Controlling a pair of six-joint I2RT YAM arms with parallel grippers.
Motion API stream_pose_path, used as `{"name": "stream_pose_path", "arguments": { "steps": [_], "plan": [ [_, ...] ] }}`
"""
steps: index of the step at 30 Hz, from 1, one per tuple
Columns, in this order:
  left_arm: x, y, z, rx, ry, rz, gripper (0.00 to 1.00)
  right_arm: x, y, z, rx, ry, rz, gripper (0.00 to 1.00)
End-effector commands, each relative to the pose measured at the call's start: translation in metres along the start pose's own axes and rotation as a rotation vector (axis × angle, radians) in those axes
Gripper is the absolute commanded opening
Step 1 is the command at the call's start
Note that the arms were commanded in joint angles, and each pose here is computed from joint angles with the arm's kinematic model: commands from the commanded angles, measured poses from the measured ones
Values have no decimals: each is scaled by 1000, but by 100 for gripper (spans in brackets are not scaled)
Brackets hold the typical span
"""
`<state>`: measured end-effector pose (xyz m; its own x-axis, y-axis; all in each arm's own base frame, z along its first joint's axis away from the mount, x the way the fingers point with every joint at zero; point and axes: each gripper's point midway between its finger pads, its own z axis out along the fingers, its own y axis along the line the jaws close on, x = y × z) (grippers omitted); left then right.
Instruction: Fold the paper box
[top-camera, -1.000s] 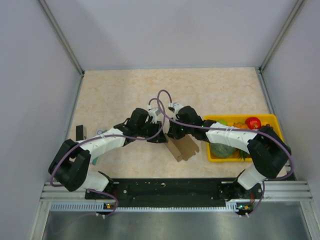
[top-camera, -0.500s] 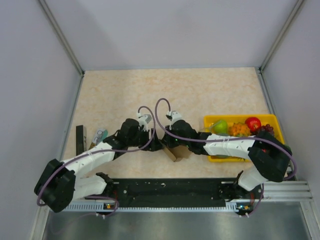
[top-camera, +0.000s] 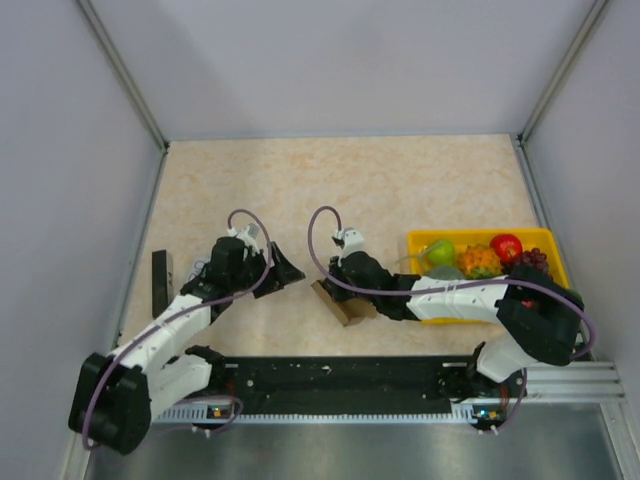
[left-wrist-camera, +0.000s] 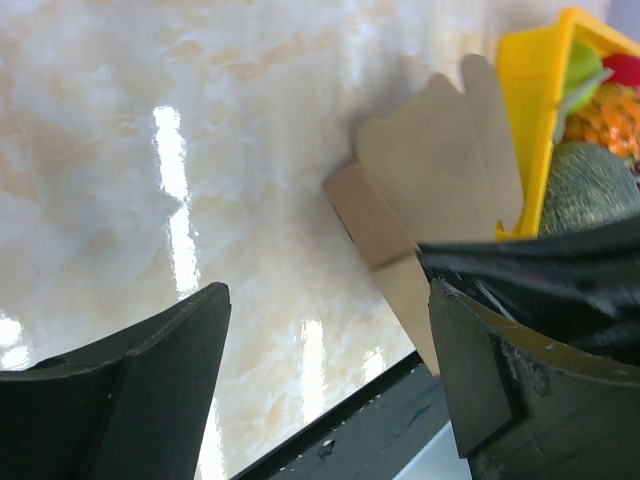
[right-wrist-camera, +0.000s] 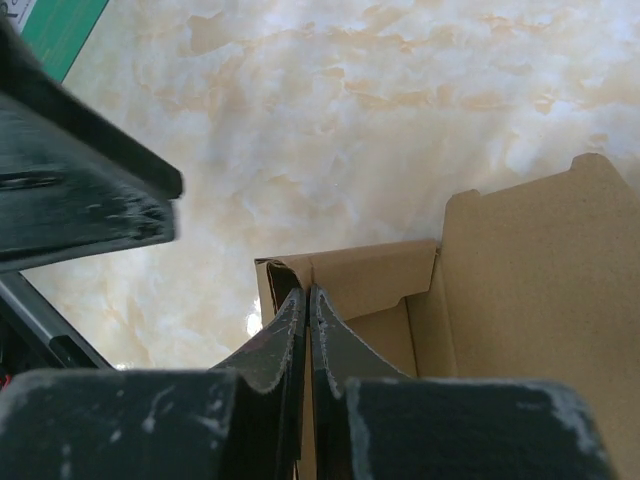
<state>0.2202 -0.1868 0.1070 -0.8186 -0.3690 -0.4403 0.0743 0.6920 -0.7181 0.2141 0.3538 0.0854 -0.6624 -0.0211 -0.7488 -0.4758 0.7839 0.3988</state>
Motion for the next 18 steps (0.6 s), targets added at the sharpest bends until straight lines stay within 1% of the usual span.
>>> {"name": "stream_pose_path", "arguments": {
  "steps": [1, 3, 4, 6, 8, 10, 11, 14, 15, 18],
  "plan": [
    [-3, -17, 24, 73, 167, -113, 87, 32, -23, -6, 92, 76, -46, 0],
    [-2, -18, 36, 77, 231, -160, 88, 30, -20, -7, 90, 71, -48, 0],
    [-4, -26, 45, 145, 260, -168, 88, 31, -20, -7, 89, 72, -50, 0],
    [-6, -31, 52, 170, 261, -190, 89, 30, -20, -8, 90, 68, -49, 0],
    [-10, -27, 58, 157, 247, -190, 90, 30, -20, -8, 92, 69, -51, 0],
    [-5, -23, 61, 151, 259, -205, 91, 31, -19, -8, 86, 69, -49, 0],
    [-7, -31, 62, 197, 255, -198, 90, 32, -19, -8, 86, 72, -52, 0],
    [3, -27, 71, 179, 297, -192, 84, 29, -16, -8, 77, 65, -49, 0],
    [5, -24, 74, 163, 304, -191, 80, 29, -17, -8, 79, 65, -48, 0],
    [7, -25, 79, 168, 309, -166, 75, 30, -15, -10, 74, 64, -50, 0]
  ]
}}
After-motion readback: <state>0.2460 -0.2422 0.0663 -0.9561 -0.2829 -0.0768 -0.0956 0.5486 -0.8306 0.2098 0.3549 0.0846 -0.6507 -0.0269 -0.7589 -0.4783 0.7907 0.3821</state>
